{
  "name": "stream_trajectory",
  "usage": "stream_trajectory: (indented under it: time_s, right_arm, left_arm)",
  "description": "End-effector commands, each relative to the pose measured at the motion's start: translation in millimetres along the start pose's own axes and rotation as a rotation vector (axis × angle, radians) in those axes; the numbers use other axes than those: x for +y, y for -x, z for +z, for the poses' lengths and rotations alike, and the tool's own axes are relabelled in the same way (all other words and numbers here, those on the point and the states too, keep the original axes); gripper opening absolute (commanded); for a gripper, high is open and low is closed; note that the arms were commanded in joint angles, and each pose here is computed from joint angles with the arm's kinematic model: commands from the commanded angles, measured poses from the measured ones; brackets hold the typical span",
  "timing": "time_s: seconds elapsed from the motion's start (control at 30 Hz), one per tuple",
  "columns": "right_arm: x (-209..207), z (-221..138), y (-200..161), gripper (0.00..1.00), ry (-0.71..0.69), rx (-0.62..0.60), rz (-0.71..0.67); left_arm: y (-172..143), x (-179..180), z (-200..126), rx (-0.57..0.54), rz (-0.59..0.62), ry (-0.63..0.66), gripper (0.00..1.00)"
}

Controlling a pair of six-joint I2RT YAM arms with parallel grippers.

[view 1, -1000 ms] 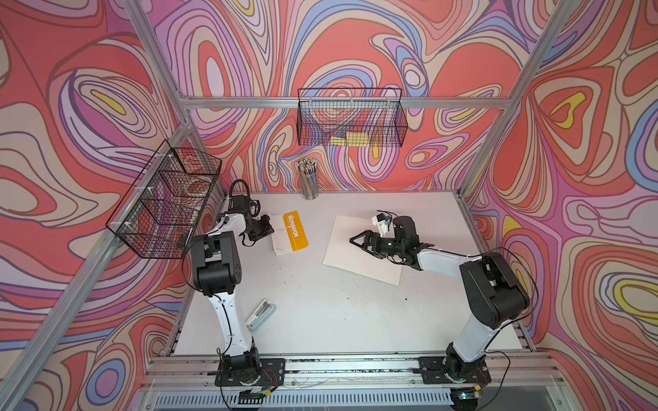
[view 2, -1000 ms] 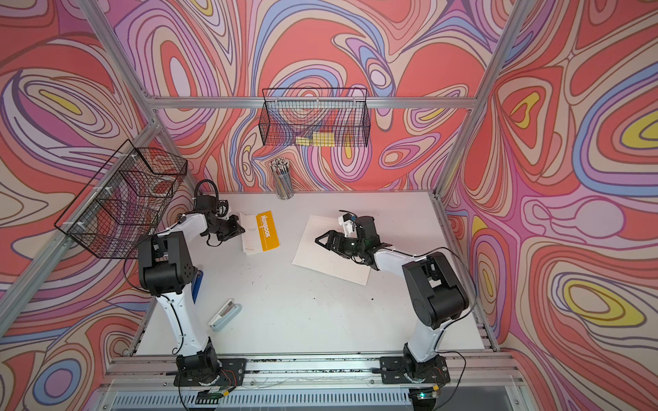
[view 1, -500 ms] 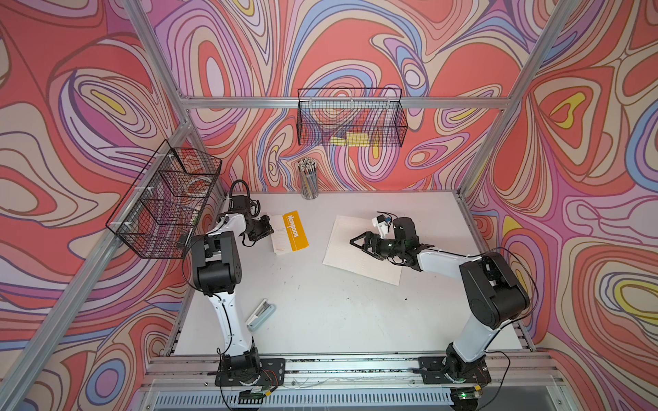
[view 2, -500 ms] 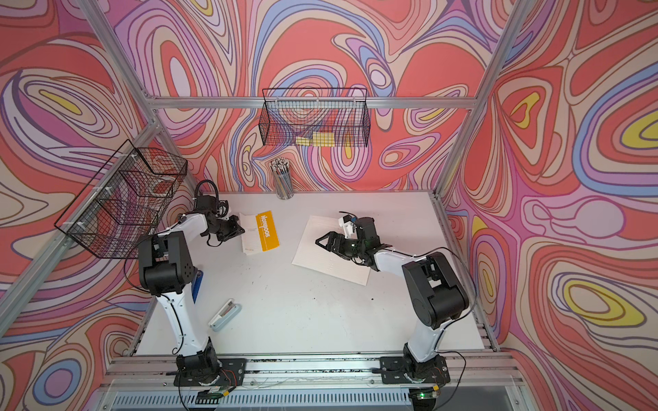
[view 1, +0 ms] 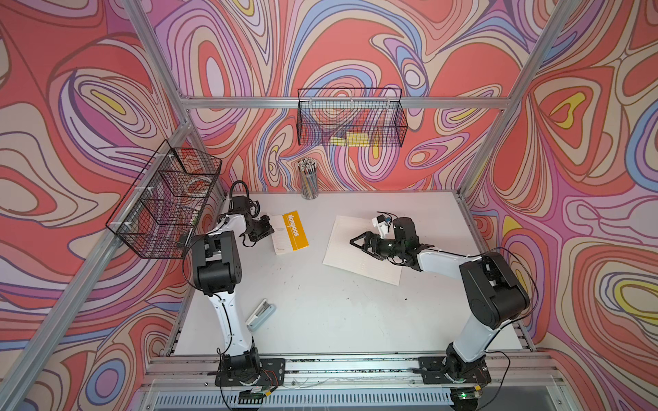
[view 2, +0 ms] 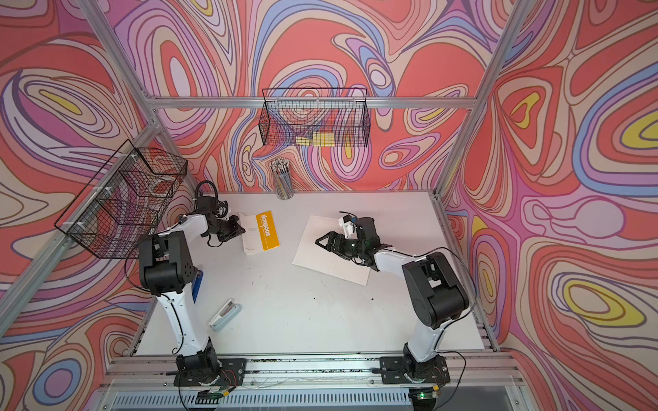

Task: Close the notebook
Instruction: Place the notebook at the notebook.

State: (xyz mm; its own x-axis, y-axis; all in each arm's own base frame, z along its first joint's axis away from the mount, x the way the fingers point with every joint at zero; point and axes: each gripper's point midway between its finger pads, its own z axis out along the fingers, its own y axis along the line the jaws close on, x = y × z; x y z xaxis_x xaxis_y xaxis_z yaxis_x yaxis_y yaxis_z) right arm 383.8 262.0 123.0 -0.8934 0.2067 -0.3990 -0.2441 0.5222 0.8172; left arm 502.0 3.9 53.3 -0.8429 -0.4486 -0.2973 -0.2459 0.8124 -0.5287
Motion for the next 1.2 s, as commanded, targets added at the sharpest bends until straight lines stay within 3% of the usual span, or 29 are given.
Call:
stream_trajectory:
  time_s: [0.0, 0.3, 0.4, 0.63, 0.83, 1.17]
  right_arm:
    - [1, -3, 1, 0.98, 0.001, -0.009, -0.012]
    - [0, -4, 0, 0.98, 0.000, -0.013, -0.012]
    - [0, -2, 0, 0.98, 0.005, -0.010, -0.008]
    - [2, -3, 1, 0.98, 0.011, -0.013, -0.011]
    - [3, -5, 0, 0.98, 0.010, -0.016, -0.009]
    - [5, -8, 1, 0.98, 0.008, -0.022, -0.016]
  left_arm:
    - [-3, 1, 8, 0.006, -0.016, -0.008, 0.00]
    - [-6, 7, 13, 0.017, -0.023, 0.015, 0.01]
    - [-7, 11, 11, 0.016, -0.020, 0.040, 0.12]
    - [-7, 20, 6, 0.011, -0.009, 0.110, 0.21]
    - [-7, 22, 5, 0.012, 0.001, 0.131, 0.39]
    - [2, 12, -7, -0.020, 0.022, 0.120, 0.47]
